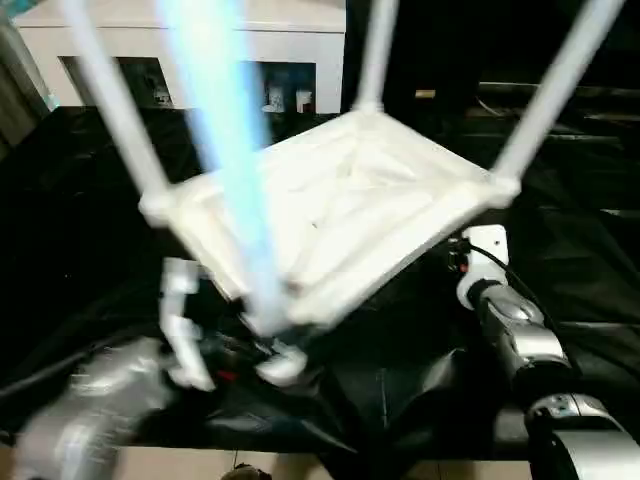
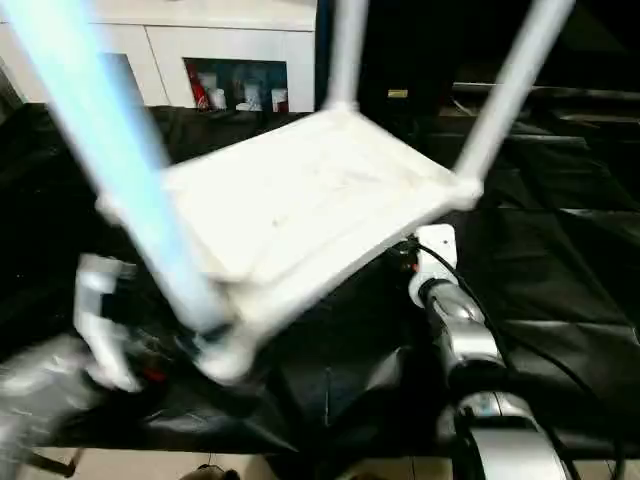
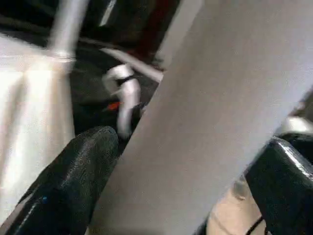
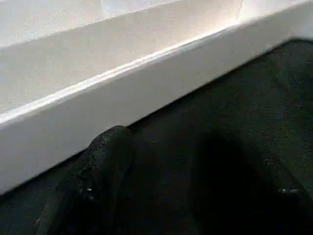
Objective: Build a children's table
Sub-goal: Rotate table base
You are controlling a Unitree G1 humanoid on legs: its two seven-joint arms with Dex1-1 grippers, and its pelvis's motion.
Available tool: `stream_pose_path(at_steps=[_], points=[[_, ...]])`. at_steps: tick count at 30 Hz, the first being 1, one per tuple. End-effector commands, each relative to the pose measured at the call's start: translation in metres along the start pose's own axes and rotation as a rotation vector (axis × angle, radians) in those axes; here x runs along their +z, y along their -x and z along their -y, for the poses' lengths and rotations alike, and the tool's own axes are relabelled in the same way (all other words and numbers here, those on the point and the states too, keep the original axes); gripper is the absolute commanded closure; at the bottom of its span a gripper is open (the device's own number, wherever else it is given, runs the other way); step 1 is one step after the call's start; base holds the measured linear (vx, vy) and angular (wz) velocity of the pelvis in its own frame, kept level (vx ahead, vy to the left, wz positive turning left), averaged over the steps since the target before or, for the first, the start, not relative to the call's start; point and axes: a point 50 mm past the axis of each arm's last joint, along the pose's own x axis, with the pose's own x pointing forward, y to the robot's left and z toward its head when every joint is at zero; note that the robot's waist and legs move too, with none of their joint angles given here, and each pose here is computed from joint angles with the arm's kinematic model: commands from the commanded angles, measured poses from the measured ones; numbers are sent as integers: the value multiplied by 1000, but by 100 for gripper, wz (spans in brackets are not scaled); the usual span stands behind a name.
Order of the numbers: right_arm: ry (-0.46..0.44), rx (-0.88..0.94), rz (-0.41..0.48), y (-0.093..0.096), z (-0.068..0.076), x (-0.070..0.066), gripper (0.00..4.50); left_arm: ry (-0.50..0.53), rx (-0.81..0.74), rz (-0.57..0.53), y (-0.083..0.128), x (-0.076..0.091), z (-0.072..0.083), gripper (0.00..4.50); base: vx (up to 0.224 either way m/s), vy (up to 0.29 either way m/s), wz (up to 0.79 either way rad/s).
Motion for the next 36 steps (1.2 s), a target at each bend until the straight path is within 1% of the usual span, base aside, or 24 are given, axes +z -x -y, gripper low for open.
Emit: stream_pose_path(at_steps=[1,2,3,4,7,8,9,10,11,13,14,15,17,20,22,24,25,28,30,31,32,34,35,36], points=[[26,93,24,-8,-23,9,148,-13,-53,0,-14,4,5,10,0,0,0],[34,132,29,-10,-35,11,148,-12,-75,-2,-23,4,5,10,0,0,0],[39,156,31,-12,-42,11,148,-13,-83,-7,-28,4,5,10,0,0,0],[42,177,34,-13,-48,12,148,-11,-92,-11,-32,4,5,10,0,0,0],[50,215,38,-16,-61,13,148,-21,-112,-21,-42,3,4,10,0,0,0],[52,232,40,-17,-67,14,148,-24,-128,-25,-48,3,4,10,0,0,0],[47,259,44,-18,-76,16,148,-31,-157,-19,-59,5,5,10,0,0,0],[47,260,45,-18,-77,16,148,-32,-161,-17,-60,5,6,10,0,0,0],[45,265,46,-19,-81,17,148,-36,-182,-11,-69,6,7,10,0,0,0],[44,268,46,-20,-83,17,148,-41,-200,-12,-77,5,7,10,0,0,0],[44,268,46,-20,-83,17,148,-41,-200,-12,-77,5,7,10,0,0,0],[43,268,45,-20,-83,17,148,-55,-203,-12,-90,4,6,10,0,0,0],[39,265,44,-20,-82,16,148,-70,-177,-6,-103,1,3,10,0,0,0],[36,244,39,-20,-78,13,148,-112,-107,-16,-117,-3,-5,10,0,0,0],[35,212,41,-19,-71,13,148,-147,-13,-28,-124,-4,-16,10,0,0,0],[27,179,51,-19,-62,15,148,-178,62,-26,-125,-1,-27,10,0,0,0],[23,155,60,-18,-52,17,148,-225,94,-45,-121,0,-33,10,0,0,0],[22,132,83,-15,-33,22,148,-259,93,-96,-109,-2,-38,10,0,0,0],[51,135,103,-11,-18,26,148,-299,108,-140,-96,-4,-43,10,0,0,0],[51,135,103,-11,-18,26,148,-299,108,-140,-96,-4,-43,10,0,0,0],[55,138,103,-10,-14,27,148,-304,105,-158,-92,-6,-44,10,0,0,0],[79,169,105,-5,-3,30,148,-292,51,-219,-79,-12,-42,10,0,0,0],[90,185,104,-2,0,30,148,-288,30,-245,-74,-15,-41,25,0,0,0],[130,244,95,4,8,31,148,-292,-27,-330,-63,-23,-38,35,0,0,0]])
